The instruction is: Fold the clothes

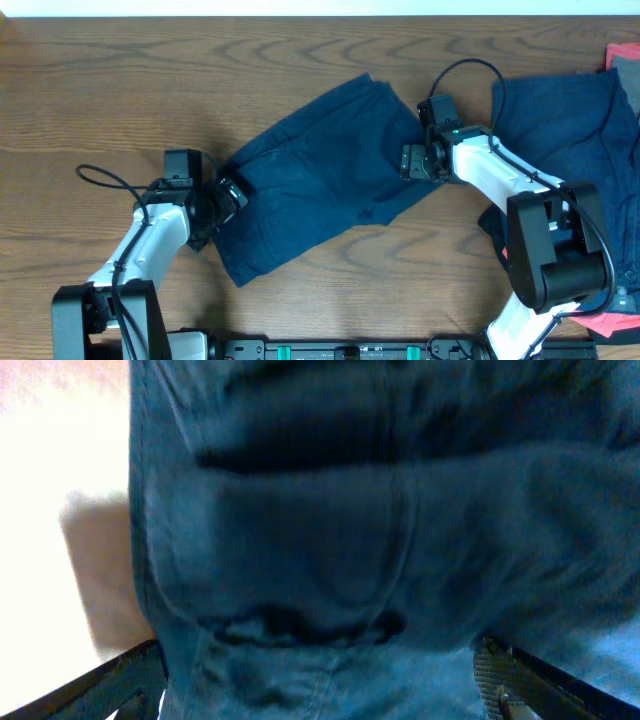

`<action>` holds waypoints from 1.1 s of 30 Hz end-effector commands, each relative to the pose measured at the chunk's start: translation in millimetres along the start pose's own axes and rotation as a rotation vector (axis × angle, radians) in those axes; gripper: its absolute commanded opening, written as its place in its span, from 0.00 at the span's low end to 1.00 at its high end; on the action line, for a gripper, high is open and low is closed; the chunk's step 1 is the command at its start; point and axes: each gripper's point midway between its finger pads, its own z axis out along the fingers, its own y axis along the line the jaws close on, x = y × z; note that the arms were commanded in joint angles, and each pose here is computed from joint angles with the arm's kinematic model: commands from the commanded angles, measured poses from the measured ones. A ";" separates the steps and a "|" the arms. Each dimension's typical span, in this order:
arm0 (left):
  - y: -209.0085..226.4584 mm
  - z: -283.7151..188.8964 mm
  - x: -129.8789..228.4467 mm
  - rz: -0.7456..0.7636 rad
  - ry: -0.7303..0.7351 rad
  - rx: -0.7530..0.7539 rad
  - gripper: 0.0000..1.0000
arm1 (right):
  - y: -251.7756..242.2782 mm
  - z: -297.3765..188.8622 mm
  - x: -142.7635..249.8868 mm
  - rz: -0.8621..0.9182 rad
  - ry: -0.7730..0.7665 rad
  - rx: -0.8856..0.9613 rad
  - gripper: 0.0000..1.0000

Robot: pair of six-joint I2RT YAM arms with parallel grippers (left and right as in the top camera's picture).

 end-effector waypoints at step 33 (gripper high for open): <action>4.7 -4.5 36.9 0.092 0.179 0.035 0.06 | 96.1 -99.2 21.7 -0.346 -0.059 -0.484 0.18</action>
